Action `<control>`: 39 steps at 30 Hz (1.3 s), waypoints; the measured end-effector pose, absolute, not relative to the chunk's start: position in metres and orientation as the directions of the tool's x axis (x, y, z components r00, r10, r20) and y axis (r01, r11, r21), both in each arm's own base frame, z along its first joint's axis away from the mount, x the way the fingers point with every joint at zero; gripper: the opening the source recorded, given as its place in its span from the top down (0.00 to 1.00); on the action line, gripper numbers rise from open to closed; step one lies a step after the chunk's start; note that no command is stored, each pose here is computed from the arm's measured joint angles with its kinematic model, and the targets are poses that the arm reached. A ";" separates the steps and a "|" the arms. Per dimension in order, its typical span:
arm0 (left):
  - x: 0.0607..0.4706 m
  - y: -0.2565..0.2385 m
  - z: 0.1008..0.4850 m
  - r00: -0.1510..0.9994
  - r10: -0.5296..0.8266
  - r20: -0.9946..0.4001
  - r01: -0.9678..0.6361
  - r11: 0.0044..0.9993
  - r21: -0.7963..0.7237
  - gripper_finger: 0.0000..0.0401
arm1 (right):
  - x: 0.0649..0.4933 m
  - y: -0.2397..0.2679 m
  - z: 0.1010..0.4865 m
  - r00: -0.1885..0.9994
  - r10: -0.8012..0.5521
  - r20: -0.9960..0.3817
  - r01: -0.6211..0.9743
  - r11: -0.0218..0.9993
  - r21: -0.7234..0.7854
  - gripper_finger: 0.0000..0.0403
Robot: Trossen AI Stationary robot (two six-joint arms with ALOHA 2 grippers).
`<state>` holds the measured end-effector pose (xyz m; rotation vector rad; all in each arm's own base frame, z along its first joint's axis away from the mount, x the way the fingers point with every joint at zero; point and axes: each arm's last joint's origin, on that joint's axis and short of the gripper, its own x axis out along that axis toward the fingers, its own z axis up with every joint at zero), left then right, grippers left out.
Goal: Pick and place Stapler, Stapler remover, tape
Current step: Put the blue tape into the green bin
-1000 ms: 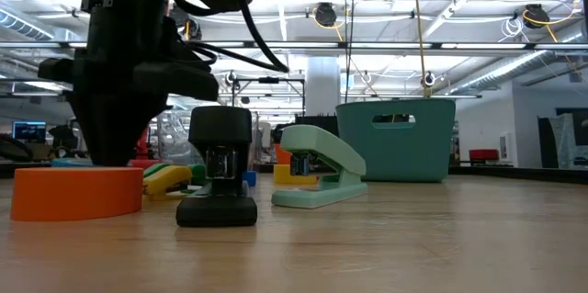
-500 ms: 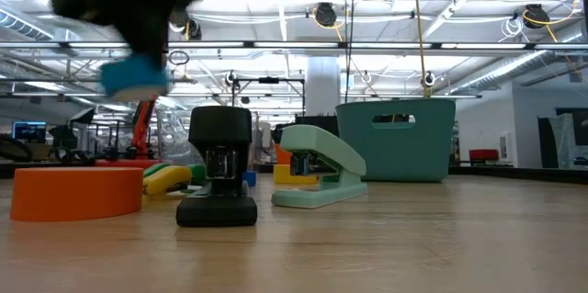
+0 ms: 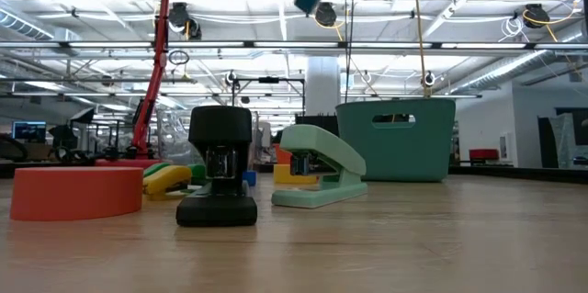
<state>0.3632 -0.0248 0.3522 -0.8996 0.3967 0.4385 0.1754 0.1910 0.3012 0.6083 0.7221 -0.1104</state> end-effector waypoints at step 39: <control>0.489 0.148 0.296 0.762 -0.088 -0.642 -0.281 0.847 -0.450 0.93 | 0.198 0.154 0.320 0.866 -0.223 -0.447 0.460 0.705 0.540 0.99</control>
